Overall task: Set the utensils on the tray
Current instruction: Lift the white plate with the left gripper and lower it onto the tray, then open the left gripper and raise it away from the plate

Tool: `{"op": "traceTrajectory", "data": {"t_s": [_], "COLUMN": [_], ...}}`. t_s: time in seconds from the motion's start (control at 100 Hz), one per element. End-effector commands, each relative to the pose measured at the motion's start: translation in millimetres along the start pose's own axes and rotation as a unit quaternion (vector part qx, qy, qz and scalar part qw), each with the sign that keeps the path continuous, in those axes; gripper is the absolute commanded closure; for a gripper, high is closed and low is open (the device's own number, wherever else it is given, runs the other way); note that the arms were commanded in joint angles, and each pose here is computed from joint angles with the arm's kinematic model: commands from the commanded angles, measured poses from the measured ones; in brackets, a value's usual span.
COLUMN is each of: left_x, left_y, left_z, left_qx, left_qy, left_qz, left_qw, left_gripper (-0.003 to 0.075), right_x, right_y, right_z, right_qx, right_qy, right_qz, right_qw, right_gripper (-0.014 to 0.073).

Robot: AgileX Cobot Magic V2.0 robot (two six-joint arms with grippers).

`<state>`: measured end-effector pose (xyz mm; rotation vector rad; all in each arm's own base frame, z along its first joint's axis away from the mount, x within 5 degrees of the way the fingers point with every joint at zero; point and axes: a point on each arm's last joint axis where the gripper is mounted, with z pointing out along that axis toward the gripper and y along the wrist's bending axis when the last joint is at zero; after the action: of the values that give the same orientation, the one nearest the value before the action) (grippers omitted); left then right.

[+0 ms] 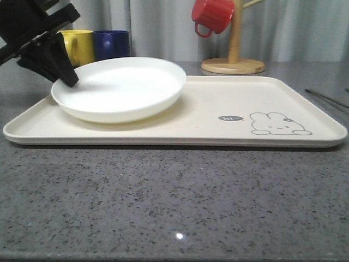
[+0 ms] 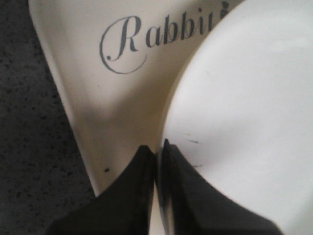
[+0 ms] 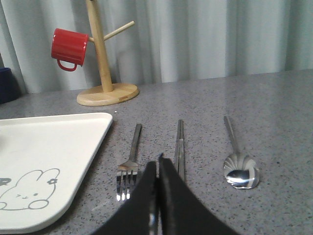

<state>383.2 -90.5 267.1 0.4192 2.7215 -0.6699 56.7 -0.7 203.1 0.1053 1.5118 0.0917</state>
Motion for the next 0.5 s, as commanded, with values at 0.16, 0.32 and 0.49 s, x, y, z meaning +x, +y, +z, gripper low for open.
{"op": "traceTrajectory", "data": {"t_s": [0.16, 0.32, 0.49], "left_x": [-9, -11, -18], "left_y": [-18, -19, -29], "left_z": [-24, -28, -60], "left_qx": [0.015, 0.013, -0.014], "left_qy": [-0.049, -0.068, -0.162], "left_qz": [0.007, 0.005, 0.02], "left_qw": [0.999, 0.998, 0.986], "left_gripper": [0.0452, 0.0451, 0.0451], "right_x": [-15, -15, -15], "right_y": [2, 2, 2], "right_z": [-2, -2, -2], "right_qx": [-0.005, -0.005, -0.005], "right_qy": [-0.058, -0.058, -0.058], "right_qz": [-0.004, -0.004, -0.004], "right_qw": [0.998, 0.998, 0.998], "right_gripper": [0.0664, 0.0664, 0.0664]}}
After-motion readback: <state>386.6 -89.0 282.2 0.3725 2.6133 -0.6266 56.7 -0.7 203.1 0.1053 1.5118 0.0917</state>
